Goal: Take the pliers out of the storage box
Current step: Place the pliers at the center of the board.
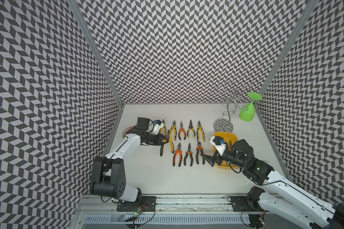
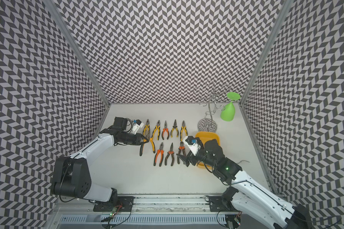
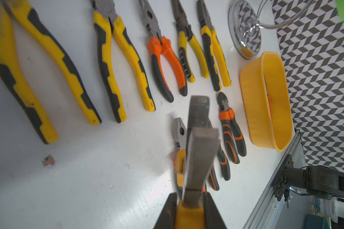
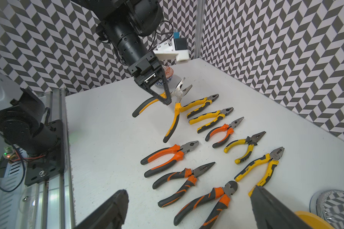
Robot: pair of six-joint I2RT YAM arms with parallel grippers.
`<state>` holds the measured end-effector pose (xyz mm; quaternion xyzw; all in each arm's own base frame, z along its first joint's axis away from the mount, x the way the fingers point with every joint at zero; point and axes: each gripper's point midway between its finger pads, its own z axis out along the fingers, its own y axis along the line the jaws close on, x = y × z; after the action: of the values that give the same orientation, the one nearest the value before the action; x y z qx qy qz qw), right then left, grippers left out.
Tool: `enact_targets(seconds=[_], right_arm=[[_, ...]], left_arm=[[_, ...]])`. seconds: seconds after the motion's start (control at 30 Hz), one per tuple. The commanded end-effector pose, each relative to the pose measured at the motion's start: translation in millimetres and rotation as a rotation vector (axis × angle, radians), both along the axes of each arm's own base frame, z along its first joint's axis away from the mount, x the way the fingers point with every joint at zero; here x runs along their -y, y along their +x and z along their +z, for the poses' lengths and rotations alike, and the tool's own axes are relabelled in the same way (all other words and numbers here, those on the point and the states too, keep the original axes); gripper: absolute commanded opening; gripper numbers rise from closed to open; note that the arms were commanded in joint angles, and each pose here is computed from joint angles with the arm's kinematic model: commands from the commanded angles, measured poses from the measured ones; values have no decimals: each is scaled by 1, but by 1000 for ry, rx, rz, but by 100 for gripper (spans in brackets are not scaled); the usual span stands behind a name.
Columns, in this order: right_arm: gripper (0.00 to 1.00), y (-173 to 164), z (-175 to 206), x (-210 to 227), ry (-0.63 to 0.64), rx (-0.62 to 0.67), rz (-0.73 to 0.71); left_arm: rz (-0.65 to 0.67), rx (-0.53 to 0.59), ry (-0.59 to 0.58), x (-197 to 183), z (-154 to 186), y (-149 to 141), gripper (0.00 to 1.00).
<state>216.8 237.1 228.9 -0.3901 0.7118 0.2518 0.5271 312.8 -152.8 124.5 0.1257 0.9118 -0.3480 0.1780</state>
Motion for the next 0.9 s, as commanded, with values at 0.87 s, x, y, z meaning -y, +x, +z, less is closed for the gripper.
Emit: enact_targets(seconds=[0.87], right_arm=[[99,8,5,6,10,74,-55]], left_arm=[[94,-324,112,6,-97,-23,16]])
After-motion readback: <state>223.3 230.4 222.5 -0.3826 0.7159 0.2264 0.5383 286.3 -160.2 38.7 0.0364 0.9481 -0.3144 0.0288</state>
